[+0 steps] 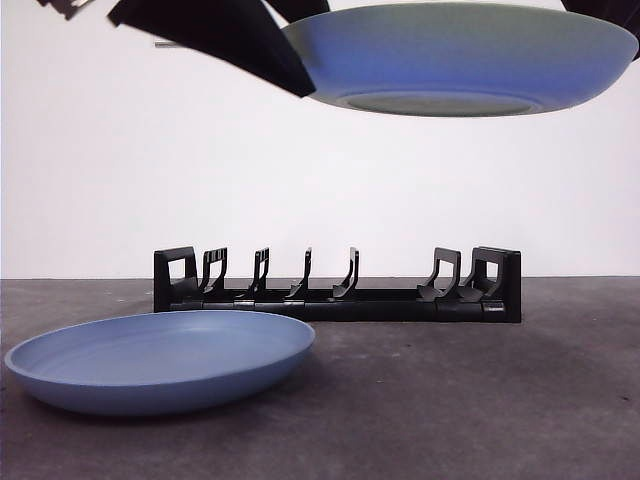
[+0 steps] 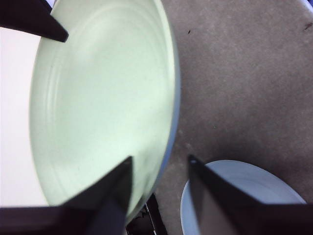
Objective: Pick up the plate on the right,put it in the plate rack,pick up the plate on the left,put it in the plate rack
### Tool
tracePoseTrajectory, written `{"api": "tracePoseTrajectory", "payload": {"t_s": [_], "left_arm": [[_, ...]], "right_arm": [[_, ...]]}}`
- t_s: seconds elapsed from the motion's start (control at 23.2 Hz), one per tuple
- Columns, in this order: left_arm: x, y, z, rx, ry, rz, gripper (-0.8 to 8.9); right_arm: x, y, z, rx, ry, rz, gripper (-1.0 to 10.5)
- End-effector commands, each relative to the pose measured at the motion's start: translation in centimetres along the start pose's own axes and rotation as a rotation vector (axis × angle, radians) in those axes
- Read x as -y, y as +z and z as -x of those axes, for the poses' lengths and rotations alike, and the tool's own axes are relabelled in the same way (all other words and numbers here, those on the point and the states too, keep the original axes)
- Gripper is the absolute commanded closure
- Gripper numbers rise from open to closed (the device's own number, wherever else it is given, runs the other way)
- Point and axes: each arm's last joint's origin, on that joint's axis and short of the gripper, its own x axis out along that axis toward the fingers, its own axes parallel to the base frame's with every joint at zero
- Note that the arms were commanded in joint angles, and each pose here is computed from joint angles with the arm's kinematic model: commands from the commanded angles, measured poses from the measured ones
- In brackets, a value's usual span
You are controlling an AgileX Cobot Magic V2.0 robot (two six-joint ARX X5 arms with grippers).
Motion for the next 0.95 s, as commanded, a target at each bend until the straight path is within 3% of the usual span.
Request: {"api": "tracePoseTrajectory", "payload": {"t_s": [0.04,0.69,0.95], "left_arm": [[-0.02,0.14,-0.07,0.008,-0.001,-0.004,8.22],[0.48,0.22,0.01,-0.001,-0.043,0.037,8.22],[0.7,0.18,0.03,0.006,-0.07,0.062,8.22]], "right_arm": [[-0.18,0.08,0.2,0.013,0.009,0.014,9.6],[-0.1,0.4,0.21,0.042,-0.015,0.028,9.3],[-0.25,0.89,0.28,0.091,0.038,0.055,5.3]]}}
